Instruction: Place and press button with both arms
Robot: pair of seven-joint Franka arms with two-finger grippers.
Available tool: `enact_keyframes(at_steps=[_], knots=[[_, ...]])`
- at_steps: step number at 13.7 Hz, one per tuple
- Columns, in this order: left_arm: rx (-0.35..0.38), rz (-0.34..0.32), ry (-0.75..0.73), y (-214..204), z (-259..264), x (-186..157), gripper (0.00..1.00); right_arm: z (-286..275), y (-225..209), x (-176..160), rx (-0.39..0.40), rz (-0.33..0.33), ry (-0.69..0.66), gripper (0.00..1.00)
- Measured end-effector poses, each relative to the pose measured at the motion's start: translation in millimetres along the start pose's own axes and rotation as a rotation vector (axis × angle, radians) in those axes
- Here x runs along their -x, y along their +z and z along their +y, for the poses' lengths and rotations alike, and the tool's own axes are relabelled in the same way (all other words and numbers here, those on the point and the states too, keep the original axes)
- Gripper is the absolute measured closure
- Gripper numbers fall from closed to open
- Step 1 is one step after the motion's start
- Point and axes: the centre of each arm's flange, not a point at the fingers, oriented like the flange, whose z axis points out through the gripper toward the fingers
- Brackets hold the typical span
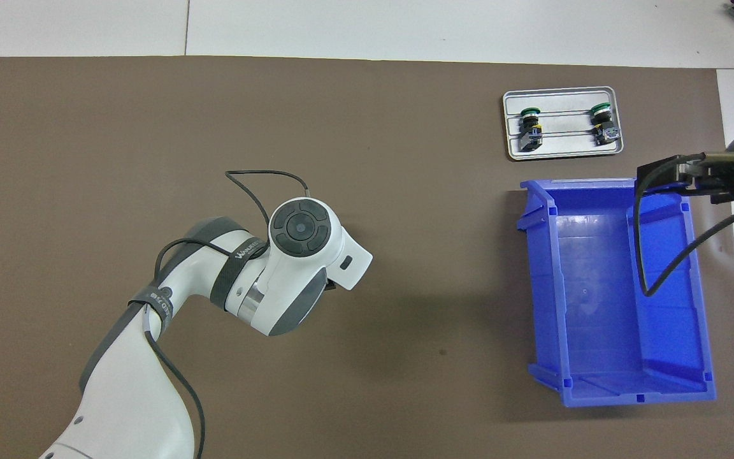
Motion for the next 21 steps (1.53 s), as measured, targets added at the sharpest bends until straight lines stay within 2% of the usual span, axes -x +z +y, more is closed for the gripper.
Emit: enact_keyframes(at_steps=[5,6,7,13,15,16,18,19,20,21], knots=[[0.012,-0.011,-0.029,15.3,4.3,3.1,0.01,3.6,-1.9,5.4,0.002,-0.010,0.005,0.00],[0.012,-0.011,-0.042,15.9,4.6,3.4,0.07,3.9,-1.7,6.0,0.002,-0.011,0.005,0.00],[0.011,-0.010,-0.049,16.0,4.6,3.4,0.19,4.1,-1.4,6.4,0.003,-0.012,0.005,0.00],[-0.006,0.006,-0.056,15.6,3.8,2.1,0.23,5.1,4.4,7.4,0.005,-0.025,0.007,0.00],[-0.009,0.004,-0.048,14.6,5.3,0.8,0.37,6.4,8.4,7.5,0.006,-0.033,0.009,0.00],[-0.011,0.003,-0.044,14.4,5.7,0.3,0.38,6.7,10.1,7.6,0.007,-0.036,0.010,0.00],[-0.017,0.002,-0.039,12.5,5.5,0.0,0.54,6.8,11.3,7.7,0.007,-0.039,0.010,0.00],[-0.019,0.001,-0.037,12.3,5.5,0.0,0.55,6.9,11.3,7.7,0.007,-0.039,0.010,0.00],[-0.023,-0.001,-0.035,11.6,4.7,0.1,0.63,6.9,11.4,7.7,0.007,-0.039,0.010,0.00],[-0.028,-0.005,-0.035,11.6,3.2,1.6,0.67,6.9,11.4,7.7,0.007,-0.039,0.010,0.00]])
